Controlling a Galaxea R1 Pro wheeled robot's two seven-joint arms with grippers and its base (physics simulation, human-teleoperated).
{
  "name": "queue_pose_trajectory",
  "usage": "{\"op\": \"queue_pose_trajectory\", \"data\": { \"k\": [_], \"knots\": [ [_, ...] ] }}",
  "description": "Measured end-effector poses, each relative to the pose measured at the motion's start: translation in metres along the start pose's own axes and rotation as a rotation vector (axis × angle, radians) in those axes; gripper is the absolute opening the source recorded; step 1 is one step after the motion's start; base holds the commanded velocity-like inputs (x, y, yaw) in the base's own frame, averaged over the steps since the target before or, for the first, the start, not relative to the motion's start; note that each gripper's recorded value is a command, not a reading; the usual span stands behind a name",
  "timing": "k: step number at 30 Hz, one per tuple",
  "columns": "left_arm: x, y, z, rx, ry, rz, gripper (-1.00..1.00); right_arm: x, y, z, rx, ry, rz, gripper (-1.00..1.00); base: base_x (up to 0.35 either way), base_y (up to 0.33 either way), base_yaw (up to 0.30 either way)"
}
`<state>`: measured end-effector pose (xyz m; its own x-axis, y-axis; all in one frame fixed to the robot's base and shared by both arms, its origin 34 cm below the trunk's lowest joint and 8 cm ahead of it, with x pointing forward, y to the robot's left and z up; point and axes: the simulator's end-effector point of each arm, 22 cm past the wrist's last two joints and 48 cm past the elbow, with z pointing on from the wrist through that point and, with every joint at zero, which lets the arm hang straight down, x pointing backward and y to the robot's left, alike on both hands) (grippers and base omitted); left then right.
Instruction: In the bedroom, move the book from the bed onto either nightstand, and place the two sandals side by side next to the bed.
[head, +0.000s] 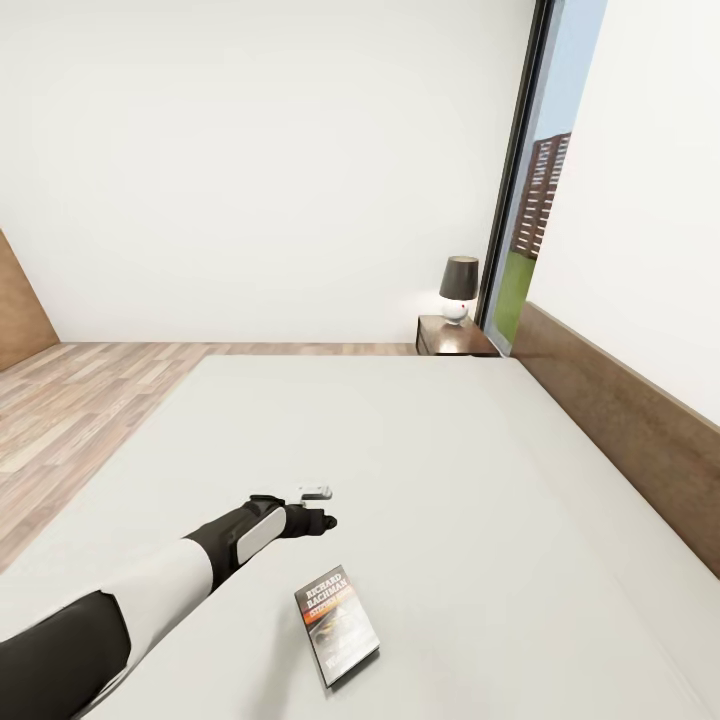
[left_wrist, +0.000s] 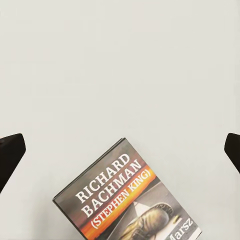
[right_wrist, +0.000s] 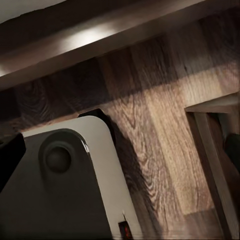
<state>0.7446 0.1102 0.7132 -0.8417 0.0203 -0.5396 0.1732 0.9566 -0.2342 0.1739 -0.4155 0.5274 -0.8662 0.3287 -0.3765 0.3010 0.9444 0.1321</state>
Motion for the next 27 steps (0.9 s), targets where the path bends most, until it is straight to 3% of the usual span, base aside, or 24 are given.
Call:
{"op": "queue_pose_trajectory", "data": {
  "k": [10,27],
  "knots": [
    [0.0,-0.001,0.0,0.0,0.0,0.0,1.0,0.016,-0.004,0.01,0.088,0.052,-0.044,1.0,0.0,0.0,0.0],
    [0.001,-0.008,0.001,0.008,0.001,0.002,1.0,0.019,0.002,0.018,0.098,0.072,-0.067,1.0,0.0,0.0,0.0]
  ]
}}
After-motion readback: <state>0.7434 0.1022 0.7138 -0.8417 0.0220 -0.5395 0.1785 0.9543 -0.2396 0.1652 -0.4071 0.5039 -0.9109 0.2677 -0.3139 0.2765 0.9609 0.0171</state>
